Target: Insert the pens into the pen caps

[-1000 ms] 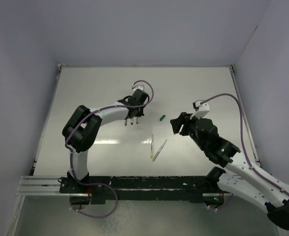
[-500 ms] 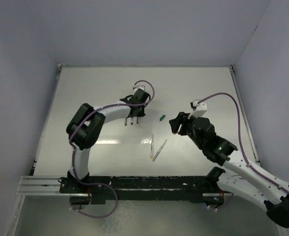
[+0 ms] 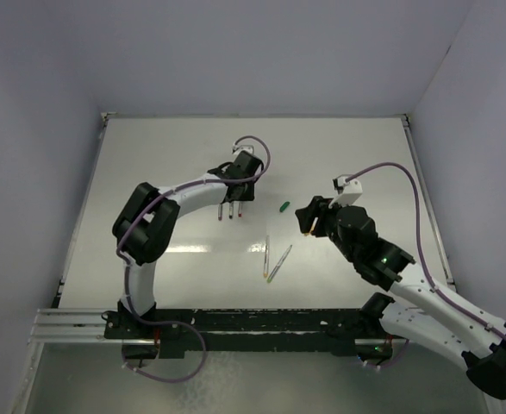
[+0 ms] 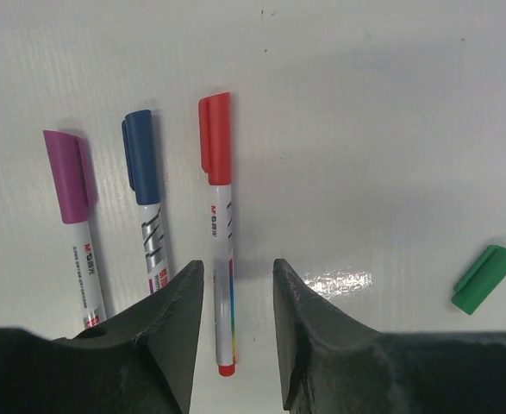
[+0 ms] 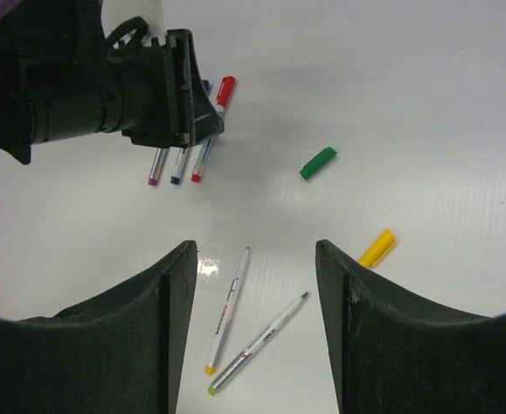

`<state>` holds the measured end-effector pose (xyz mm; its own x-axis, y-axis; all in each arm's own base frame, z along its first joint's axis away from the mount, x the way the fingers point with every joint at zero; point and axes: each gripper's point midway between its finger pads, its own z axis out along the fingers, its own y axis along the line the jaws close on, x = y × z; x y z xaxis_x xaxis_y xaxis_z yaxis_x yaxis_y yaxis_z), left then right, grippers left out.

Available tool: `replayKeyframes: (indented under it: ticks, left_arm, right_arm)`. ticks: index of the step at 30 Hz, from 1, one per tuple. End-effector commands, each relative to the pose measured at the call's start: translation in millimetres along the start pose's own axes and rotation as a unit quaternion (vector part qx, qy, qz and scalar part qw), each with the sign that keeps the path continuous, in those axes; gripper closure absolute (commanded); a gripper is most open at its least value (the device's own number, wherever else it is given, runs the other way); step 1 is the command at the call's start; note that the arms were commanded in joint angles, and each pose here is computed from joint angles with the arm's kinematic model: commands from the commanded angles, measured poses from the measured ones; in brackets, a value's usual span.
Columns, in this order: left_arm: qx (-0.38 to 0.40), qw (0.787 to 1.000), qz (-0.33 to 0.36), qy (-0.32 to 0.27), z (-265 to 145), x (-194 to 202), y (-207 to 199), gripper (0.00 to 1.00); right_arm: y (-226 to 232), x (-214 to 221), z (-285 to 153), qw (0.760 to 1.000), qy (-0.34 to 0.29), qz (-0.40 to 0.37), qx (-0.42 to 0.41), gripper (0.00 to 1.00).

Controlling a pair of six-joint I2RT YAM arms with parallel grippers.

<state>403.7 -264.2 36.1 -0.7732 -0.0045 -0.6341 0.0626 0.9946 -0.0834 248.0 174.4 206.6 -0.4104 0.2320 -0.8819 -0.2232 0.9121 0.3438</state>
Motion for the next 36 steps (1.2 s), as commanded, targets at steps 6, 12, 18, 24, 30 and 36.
replayKeyframes:
  ticks: [6,12,18,24,30,36]
  left_arm:
    - [0.043,0.995,-0.014,-0.091,-67,-68,-11,0.57]
    - [0.075,0.993,0.014,-0.095,-100,-47,-28,0.56]
    - [0.084,0.993,0.065,-0.052,-123,24,-43,0.54]
    - [0.113,0.99,0.083,-0.011,-143,76,-52,0.52]
    - [0.113,0.988,0.103,0.015,-151,110,-62,0.5]
    - [0.114,0.985,0.127,0.033,-145,135,-80,0.48]
  right_arm:
    - [0,-12,0,0.999,-0.031,0.011,0.002,0.41]
    - [-15,-5,0,0.998,-0.024,0.029,0.043,0.41]
    - [-60,3,-8,0.984,-0.03,0.054,0.166,0.24]
    - [-67,6,-2,0.981,-0.019,0.022,0.19,0.0]
    - [-73,12,2,0.977,-0.013,0.021,0.213,0.0]
    - [-80,20,1,0.975,-0.014,0.026,0.219,0.0]
